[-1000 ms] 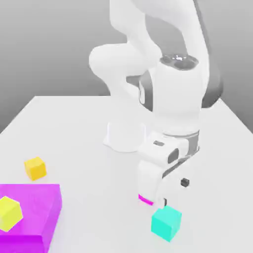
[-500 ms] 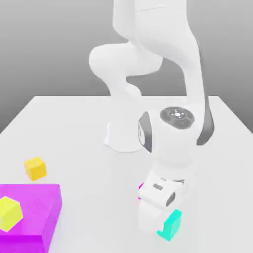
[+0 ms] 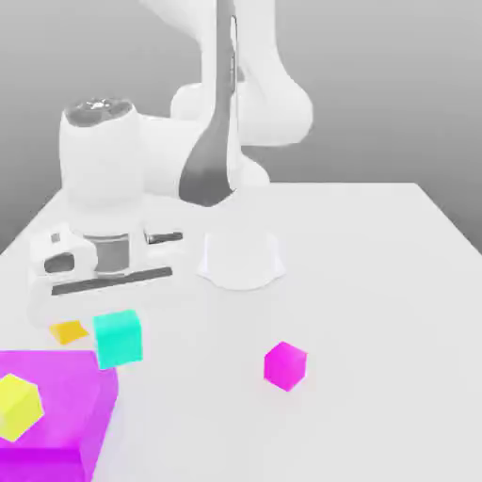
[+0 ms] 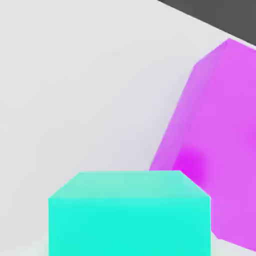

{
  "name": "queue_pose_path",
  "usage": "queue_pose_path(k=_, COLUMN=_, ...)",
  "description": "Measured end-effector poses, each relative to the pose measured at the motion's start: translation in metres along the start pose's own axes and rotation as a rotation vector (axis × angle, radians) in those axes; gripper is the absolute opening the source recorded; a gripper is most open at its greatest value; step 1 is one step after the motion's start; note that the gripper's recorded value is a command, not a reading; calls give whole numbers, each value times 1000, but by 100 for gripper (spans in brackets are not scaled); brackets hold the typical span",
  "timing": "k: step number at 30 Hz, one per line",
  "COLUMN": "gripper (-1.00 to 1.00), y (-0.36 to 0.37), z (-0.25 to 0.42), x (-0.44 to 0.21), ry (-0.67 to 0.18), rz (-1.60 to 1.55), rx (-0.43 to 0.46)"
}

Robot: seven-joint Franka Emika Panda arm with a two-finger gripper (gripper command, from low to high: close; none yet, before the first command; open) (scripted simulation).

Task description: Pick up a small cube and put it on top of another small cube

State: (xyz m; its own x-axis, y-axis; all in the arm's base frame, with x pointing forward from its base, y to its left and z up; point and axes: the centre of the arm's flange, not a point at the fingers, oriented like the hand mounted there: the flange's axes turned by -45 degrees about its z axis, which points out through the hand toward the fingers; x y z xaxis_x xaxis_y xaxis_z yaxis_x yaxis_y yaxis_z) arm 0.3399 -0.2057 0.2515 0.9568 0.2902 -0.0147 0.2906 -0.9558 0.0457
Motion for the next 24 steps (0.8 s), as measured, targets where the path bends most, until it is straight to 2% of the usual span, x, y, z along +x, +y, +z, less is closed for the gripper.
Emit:
queue_pose_path(k=8, gripper=-100, y=51, z=5, x=-152, ry=7, rz=334, rx=47)
queue_pose_path(k=21, gripper=-100, y=50, z=62, x=-156, ry=14, rz=347, rx=52)
queue_pose_path(k=22, gripper=100, y=49, z=68, x=-158, ry=10, rz=350, rx=51)
queue_pose_path(k=24, gripper=100, y=49, z=68, x=-158, ry=10, rz=350, rx=51)
